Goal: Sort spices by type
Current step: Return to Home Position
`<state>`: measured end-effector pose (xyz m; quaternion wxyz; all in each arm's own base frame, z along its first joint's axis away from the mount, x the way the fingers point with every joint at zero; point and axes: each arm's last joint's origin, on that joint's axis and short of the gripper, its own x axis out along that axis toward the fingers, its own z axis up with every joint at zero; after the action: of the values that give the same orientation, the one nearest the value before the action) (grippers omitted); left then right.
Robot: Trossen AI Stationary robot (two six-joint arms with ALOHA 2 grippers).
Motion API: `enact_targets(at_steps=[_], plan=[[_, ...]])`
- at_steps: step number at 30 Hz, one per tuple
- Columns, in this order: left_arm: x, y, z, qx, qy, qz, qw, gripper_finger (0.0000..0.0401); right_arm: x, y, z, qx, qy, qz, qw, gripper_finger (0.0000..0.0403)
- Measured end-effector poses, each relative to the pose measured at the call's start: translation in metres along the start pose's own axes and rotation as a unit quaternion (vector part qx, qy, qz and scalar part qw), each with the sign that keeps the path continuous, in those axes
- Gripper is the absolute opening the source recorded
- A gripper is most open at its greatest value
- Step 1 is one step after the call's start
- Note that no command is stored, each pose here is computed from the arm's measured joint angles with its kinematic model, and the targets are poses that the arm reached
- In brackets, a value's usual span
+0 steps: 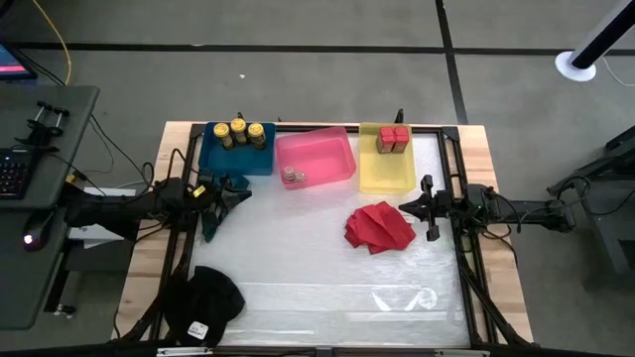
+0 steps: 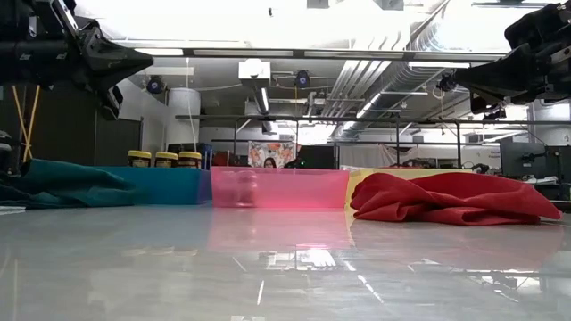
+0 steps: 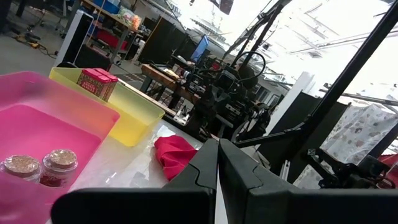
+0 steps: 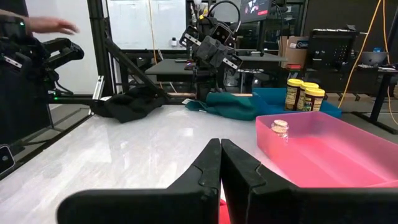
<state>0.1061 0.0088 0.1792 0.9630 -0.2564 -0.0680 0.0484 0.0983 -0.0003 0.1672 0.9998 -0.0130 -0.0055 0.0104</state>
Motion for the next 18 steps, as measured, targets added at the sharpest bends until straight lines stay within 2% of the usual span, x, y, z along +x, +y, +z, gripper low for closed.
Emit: enact_targets(at_steps=[5, 9, 13, 18], plan=[[-0.001, 0.000, 0.000, 0.003, 0.000, 0.000, 1.000, 0.0000, 0.000, 0.000, 0.000, 0.000, 0.000, 0.000, 1.000, 0.0001], [-0.010, 0.000, -0.001, 0.082, 0.002, -0.006, 0.997, 0.0000, 0.000, 0.000, 0.000, 0.000, 0.001, 0.000, 1.000, 0.0001], [-0.010, 0.004, -0.009, 0.136, 0.042, 0.005, 0.990, 0.0000, 0.000, 0.000, 0.000, 0.000, 0.002, 0.000, 1.000, 0.0001], [-0.011, 0.002, -0.011, 0.187, 0.058, -0.025, 0.980, 0.0000, 0.000, 0.000, 0.000, 0.000, 0.002, 0.000, 1.000, 0.0001]])
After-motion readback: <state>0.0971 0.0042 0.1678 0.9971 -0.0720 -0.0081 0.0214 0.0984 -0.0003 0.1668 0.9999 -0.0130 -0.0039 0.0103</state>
